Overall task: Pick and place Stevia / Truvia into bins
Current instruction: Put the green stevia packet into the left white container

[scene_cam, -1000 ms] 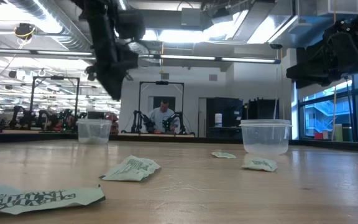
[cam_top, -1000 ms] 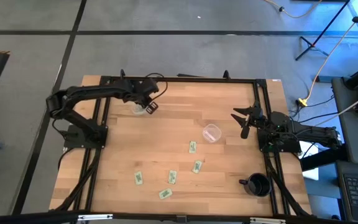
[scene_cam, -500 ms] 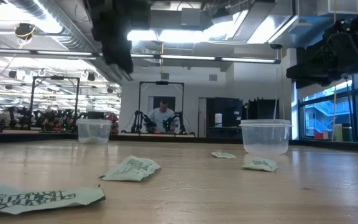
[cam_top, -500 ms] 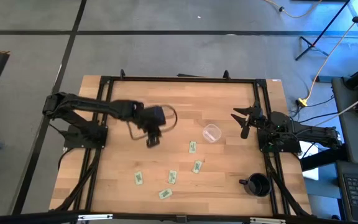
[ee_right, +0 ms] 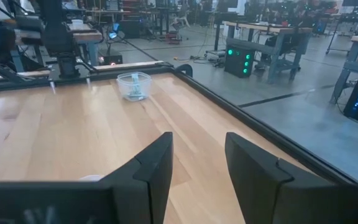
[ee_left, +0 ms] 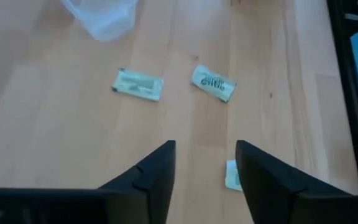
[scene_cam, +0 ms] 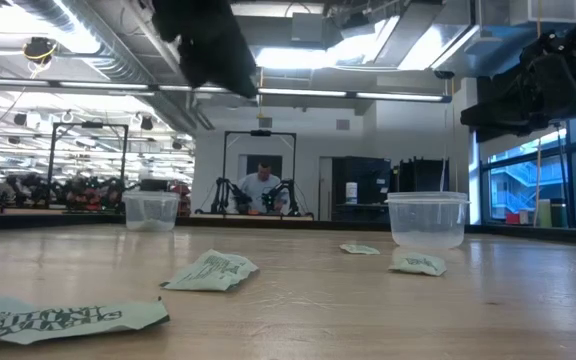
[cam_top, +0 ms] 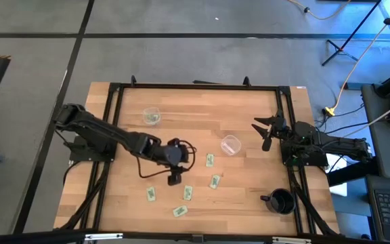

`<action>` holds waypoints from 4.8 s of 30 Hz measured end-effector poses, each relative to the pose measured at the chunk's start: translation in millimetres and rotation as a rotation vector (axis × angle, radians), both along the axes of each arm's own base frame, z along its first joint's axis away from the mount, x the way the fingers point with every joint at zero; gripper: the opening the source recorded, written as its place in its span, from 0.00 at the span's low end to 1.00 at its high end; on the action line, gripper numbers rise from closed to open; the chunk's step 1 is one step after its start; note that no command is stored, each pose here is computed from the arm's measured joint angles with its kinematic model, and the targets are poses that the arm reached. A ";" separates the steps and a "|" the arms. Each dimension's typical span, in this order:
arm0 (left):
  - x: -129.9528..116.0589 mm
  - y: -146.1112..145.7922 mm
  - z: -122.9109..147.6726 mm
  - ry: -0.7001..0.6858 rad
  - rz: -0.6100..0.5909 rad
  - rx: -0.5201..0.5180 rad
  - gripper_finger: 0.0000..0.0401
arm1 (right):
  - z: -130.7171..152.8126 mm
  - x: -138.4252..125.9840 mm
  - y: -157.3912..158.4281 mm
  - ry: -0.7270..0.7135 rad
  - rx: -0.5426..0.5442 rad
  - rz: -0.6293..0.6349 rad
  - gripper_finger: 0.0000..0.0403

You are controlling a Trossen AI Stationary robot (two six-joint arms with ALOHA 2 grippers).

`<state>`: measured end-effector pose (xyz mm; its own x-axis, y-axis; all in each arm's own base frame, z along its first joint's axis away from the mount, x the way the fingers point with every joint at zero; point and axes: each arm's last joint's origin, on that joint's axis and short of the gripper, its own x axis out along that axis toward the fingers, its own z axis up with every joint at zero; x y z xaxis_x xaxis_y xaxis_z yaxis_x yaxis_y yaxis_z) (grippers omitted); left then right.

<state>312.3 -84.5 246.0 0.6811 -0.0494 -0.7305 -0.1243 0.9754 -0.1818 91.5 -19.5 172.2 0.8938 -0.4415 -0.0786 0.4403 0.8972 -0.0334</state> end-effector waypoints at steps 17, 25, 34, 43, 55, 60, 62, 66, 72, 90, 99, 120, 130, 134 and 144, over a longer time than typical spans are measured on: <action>11.3 -40.2 -23.4 -0.003 -0.113 -0.121 0.48 | 0.0 0.0 0.0 -0.044 0.089 -0.007 0.38; 10.9 -59.0 -39.2 0.016 -0.169 -0.048 0.48 | 0.0 0.0 0.0 -0.058 0.118 -0.010 0.38; 17.8 -63.2 -67.8 0.082 -0.118 -0.012 0.51 | -0.1 0.0 0.0 -0.067 0.138 -0.012 0.38; 17.8 -63.5 -72.9 0.105 -0.158 0.012 0.51 | -0.1 0.0 0.0 -0.068 0.138 -0.011 0.38; 26.7 -63.1 -113.8 0.182 -0.145 0.091 0.51 | 0.0 0.0 0.0 -0.070 0.141 -0.012 0.38; 28.4 -61.5 -117.9 0.193 -0.143 0.080 0.48 | 0.0 0.0 0.0 -0.071 0.143 -0.012 0.38; 28.6 -61.4 -118.2 0.193 -0.141 0.079 0.46 | 0.0 0.0 0.0 -0.071 0.143 -0.012 0.38; 28.6 -61.2 -118.5 0.194 -0.139 0.082 0.41 | 0.0 0.0 0.0 -0.071 0.143 -0.012 0.38; 28.2 -61.0 -118.8 0.201 -0.138 0.083 0.32 | 0.0 0.0 0.0 -0.070 0.142 -0.012 0.38; 27.3 -61.7 -119.7 0.216 -0.152 0.066 0.05 | 0.0 0.0 0.0 -0.068 0.139 -0.012 0.38; 21.2 -58.8 -109.7 0.242 -0.166 0.053 0.00 | 0.0 0.0 0.0 -0.068 0.137 -0.012 0.38; -57.7 56.2 10.9 0.329 0.402 0.377 0.01 | 0.0 0.0 0.0 -0.067 0.137 -0.012 0.38; -63.2 127.2 5.7 0.437 0.607 0.360 0.01 | 0.0 0.0 0.0 -0.066 0.134 -0.011 0.38; -75.6 149.5 -7.9 0.519 0.677 0.320 0.01 | -0.1 0.0 0.0 -0.065 0.133 -0.011 0.38; -93.5 184.5 -36.5 0.538 0.838 0.289 0.01 | 0.0 0.0 0.0 -0.057 0.117 -0.010 0.38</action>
